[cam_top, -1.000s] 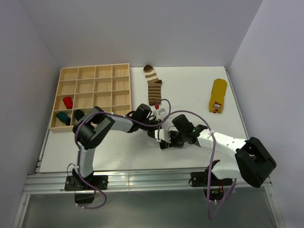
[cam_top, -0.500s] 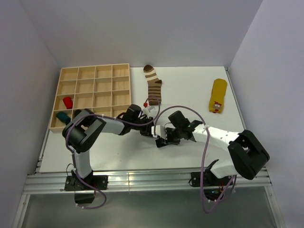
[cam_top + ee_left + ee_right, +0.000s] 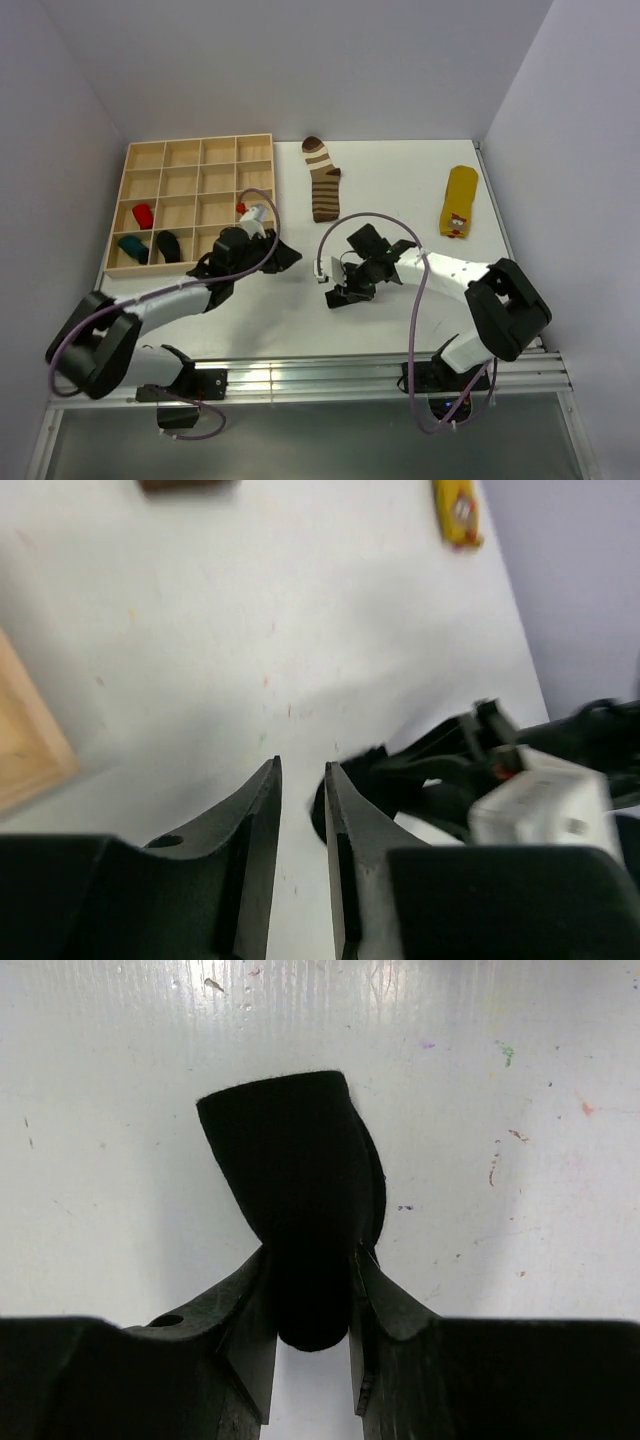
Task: Roll the socks
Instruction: Roll the sock at the center of the board, then pick up the sock at the center of the board, then place the sock in the storage box.
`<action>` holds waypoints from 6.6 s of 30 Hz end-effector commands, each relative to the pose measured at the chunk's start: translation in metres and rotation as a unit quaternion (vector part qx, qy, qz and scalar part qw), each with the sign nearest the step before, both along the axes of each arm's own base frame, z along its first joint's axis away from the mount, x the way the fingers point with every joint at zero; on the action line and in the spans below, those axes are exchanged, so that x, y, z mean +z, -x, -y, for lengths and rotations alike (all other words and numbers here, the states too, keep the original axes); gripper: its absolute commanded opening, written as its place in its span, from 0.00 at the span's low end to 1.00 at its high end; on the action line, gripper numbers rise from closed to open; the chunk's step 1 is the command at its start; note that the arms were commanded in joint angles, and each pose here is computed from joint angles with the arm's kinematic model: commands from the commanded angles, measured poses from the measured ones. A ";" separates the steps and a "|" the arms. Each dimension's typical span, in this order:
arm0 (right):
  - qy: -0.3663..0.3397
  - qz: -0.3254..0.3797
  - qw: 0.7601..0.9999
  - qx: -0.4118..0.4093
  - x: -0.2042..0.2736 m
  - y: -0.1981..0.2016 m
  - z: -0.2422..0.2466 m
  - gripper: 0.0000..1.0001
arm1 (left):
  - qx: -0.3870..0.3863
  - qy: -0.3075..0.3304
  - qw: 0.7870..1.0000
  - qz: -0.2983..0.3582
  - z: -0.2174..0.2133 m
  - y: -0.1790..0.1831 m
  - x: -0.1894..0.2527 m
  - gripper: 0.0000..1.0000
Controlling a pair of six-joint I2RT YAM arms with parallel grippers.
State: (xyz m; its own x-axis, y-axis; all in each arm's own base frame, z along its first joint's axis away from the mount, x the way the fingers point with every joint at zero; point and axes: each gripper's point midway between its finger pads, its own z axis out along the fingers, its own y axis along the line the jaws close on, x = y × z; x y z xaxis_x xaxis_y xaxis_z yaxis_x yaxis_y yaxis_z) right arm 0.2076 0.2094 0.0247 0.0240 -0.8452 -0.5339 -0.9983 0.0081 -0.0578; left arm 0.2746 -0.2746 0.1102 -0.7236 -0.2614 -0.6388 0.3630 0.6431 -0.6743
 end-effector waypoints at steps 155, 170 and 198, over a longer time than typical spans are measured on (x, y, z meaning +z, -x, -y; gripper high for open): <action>0.008 -0.357 0.928 -0.107 0.051 -0.018 0.042 0.41 | -0.355 -0.336 0.843 0.225 0.106 0.124 -0.113 0.00; -0.031 -0.337 0.927 -0.163 0.079 -0.040 0.074 0.45 | -0.297 -0.291 0.887 0.203 0.105 0.098 -0.085 0.00; -0.059 -0.246 0.925 -0.283 0.081 -0.109 0.084 0.45 | 0.497 -0.356 0.789 0.059 -0.260 -0.054 0.070 0.00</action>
State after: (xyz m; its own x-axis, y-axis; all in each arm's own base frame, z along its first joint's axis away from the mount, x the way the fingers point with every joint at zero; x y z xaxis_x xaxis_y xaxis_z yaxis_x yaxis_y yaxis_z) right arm 0.2999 0.1218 0.0967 -0.6871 -0.5974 -0.4135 -0.7234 0.5091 0.4665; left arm 0.3252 -0.0572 0.1531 -0.4048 -0.1558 -0.9010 -0.3516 0.9361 -0.0039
